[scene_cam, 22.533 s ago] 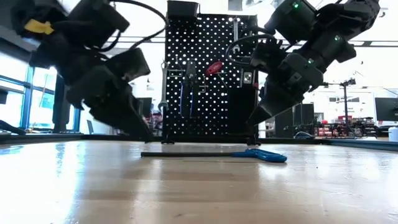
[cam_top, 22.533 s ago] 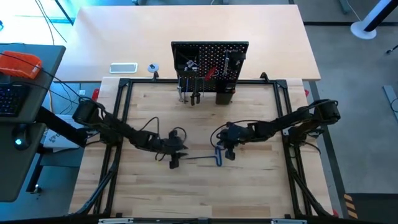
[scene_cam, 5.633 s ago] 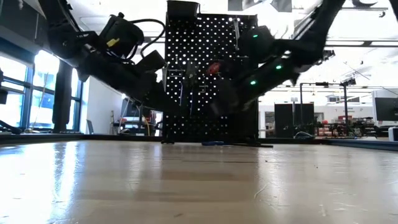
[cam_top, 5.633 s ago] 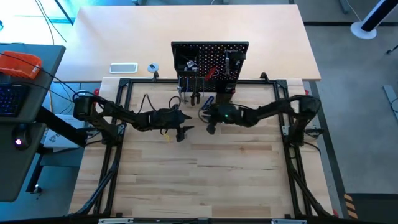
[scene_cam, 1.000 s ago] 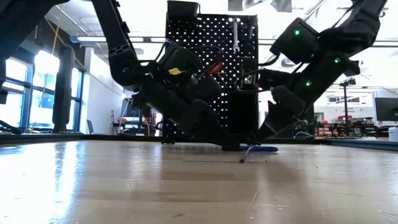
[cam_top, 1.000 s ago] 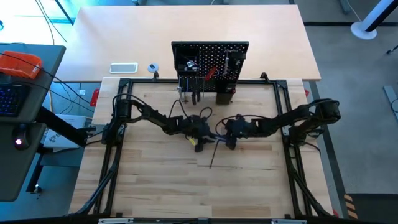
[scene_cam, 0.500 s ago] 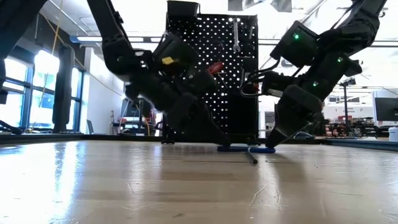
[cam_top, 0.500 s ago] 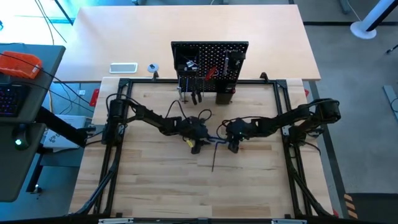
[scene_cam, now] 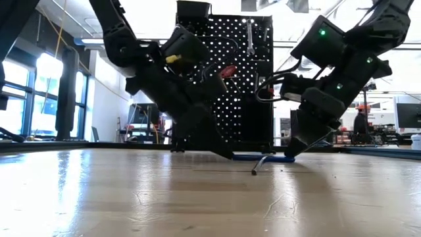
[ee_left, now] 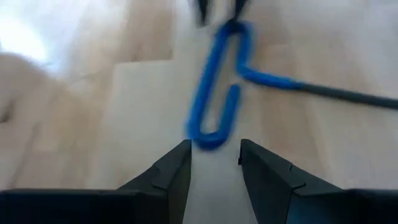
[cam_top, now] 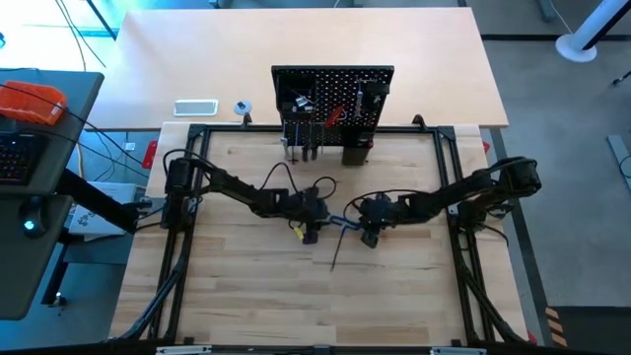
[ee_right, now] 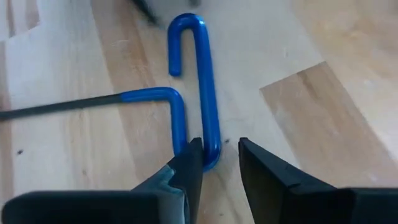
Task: Hang tools onto peg board
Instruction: Put the pick tool into the bin on the pegboard, then put the pick tool into the bottom bin on the pegboard
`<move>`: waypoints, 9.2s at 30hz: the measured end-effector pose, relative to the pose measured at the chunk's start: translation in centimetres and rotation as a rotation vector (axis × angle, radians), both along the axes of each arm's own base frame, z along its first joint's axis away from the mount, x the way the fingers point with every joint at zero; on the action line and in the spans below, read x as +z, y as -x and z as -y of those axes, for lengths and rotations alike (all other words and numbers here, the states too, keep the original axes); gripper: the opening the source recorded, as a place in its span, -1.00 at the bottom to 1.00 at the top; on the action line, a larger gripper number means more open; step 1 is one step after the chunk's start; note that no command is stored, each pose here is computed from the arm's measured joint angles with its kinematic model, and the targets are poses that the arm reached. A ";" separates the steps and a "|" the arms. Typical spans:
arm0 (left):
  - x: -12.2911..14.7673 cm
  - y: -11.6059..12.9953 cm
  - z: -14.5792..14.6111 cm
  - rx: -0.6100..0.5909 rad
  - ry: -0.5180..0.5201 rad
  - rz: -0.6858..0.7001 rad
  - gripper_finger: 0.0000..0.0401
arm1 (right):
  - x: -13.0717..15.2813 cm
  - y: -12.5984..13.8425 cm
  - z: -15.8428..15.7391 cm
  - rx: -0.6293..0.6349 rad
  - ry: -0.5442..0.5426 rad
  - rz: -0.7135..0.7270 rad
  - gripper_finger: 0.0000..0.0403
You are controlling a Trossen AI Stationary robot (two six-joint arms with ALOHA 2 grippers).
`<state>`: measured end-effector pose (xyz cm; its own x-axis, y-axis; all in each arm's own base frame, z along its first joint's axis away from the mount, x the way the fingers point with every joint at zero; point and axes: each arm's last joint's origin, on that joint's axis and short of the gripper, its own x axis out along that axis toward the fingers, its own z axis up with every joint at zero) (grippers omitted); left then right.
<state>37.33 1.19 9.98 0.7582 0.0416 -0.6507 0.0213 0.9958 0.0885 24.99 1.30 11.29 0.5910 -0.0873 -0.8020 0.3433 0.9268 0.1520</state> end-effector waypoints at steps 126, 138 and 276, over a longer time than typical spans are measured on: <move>-1.8 1.1 8.2 0.085 -0.037 -0.087 -1.00 | 0.9 1.2 4.3 -0.182 -0.406 -0.040 -0.43; -1.8 1.2 8.2 0.066 -0.040 -0.094 -1.00 | -1.3 -1.6 4.3 -0.174 -0.491 0.071 -0.43; -0.1 7.7 6.7 -0.093 0.101 0.044 -0.77 | 3.1 0.3 -3.2 -0.192 -0.358 -0.039 -0.43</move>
